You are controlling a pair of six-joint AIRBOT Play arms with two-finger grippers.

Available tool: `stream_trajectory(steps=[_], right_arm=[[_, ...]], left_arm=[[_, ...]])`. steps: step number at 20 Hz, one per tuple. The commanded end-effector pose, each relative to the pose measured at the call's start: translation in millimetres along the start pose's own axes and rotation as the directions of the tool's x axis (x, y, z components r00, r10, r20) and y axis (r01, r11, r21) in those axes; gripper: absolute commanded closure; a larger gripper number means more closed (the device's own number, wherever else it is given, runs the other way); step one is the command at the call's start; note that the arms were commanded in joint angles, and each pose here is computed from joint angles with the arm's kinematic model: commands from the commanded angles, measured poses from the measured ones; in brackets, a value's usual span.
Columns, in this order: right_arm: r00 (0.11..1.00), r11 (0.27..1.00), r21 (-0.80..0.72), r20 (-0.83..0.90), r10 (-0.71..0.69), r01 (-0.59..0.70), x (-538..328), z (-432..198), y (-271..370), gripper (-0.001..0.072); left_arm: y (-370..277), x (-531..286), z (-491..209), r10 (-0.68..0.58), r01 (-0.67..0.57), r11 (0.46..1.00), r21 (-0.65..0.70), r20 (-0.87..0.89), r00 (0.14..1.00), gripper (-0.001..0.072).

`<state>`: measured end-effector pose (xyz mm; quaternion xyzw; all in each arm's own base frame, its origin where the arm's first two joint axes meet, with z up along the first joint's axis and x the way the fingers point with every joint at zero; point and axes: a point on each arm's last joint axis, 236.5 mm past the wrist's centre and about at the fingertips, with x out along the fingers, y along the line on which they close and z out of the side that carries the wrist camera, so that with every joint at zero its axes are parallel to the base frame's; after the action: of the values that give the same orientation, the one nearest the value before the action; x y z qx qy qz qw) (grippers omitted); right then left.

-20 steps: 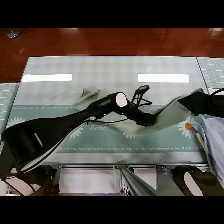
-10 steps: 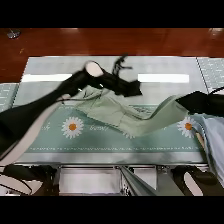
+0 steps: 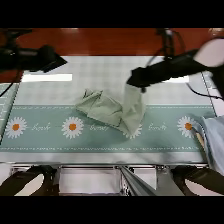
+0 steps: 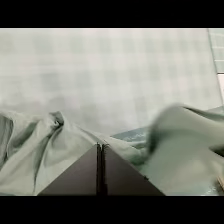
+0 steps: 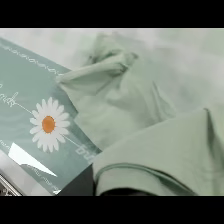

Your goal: Fold the shirts.

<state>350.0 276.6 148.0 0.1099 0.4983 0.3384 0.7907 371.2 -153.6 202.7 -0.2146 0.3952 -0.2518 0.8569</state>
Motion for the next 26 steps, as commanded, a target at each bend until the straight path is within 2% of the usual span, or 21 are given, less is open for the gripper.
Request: stream_trajectory(steps=[1, 5, 10, 11, 12, 13, 14, 16, 17, 19, 21, 23, 24, 26], right_arm=[[0.992, 0.998, -0.046, -0.122, 0.037, -0.043, 99.3, 8.6, 24.0, 0.0684], [0.985, 0.997, -0.047, -0.167, 0.05, -0.058, 177.5, 7.4, 31.2, 0.0684], [0.967, 0.997, -0.007, -0.244, 0.076, -0.08, 218.1, -7.7, 39.9, 0.0683], [0.961, 0.995, 0.014, -0.26, 0.096, -0.095, 222.1, -12.5, 42.2, 0.0598], [0.949, 0.991, 0.047, -0.286, 0.136, -0.128, 223.4, -19.3, 49.5, 0.0352], [0.934, 0.985, 0.055, -0.311, 0.173, -0.164, 220.9, -25.5, 58.0, 0.0064], [0.918, 0.979, 0.029, -0.341, 0.2, -0.203, 211.6, -30.3, 63.2, 0.0085], [0.915, 0.988, -0.018, -0.38, 0.137, -0.155, 171.3, -25.6, 42.2, 0.0085], [0.931, 0.995, -0.059, -0.362, 0.055, -0.081, 142.7, -13.7, 21.1, 0.0086], [0.945, 0.982, -0.12, -0.277, -0.177, 0.148, 60.7, 14.2, -32.3, 0.0085], [0.903, 0.917, -0.095, -0.162, -0.398, 0.387, -32.2, 25.2, -85.5, 0.0085], [0.837, 0.835, 0.065, -0.028, -0.546, 0.547, -100.8, 9.7, -133.4, 0.0085], [0.813, 0.803, 0.184, 0.033, -0.582, 0.567, -115.8, -12.1, -153.8, 0.0085], [0.818, 0.759, 0.449, 0.098, -0.566, 0.471, -96.0, -78.4, -177.6, 0.0087]], left_arm=[[-10.8, -64.9, -31.9, 0.037, -0.043, 0.998, 0.048, 0.123, 0.992, 0.0687], [-7.2, -82.5, -74.4, 0.059, -0.072, 0.995, 0.076, 0.16, 0.985, 0.0688], [8.4, -68.2, -91.7, 0.076, -0.081, 0.996, 0.042, 0.117, 0.99, 0.0688], [11.7, -65.1, -91.8, 0.08, -0.084, 0.996, 0.035, 0.117, 0.99, 0.0688], [15.4, -61.9, -90.7, 0.084, -0.088, 0.996, 0.025, 0.12, 0.989, 0.0688], [19.7, -58.2, -89.2, 0.089, -0.092, 0.996, 0.015, 0.126, 0.988, 0.0688], [24.9, -54.3, -86.5, 0.097, -0.099, 0.995, 0.006, 0.134, 0.986, 0.0688], [38.5, -45.2, -78.7, 0.125, -0.124, 0.992, -0.013, 0.149, 0.981, 0.0688], [45.1, -39.5, -76.1, 0.136, -0.135, 0.991, -0.023, 0.144, 0.98, 0.0688], [57.3, -25.1, -79.7, 0.151, -0.147, 0.988, -0.047, 0.098, 0.984, 0.0688], [67.2, -13.0, -83.9, 0.16, -0.156, 0.986, -0.062, 0.055, 0.986, 0.0688], [72.8, -6.3, -86.4, 0.165, -0.162, 0.984, -0.072, 0.032, 0.986, 0.0688], [73.9, -5.2, -87.0, 0.166, -0.163, 0.984, -0.074, 0.028, 0.986, 0.0688], [74.6, -4.0, -89.0, 0.165, -0.163, 0.984, -0.077, 0.023, 0.986, 0.0688]])
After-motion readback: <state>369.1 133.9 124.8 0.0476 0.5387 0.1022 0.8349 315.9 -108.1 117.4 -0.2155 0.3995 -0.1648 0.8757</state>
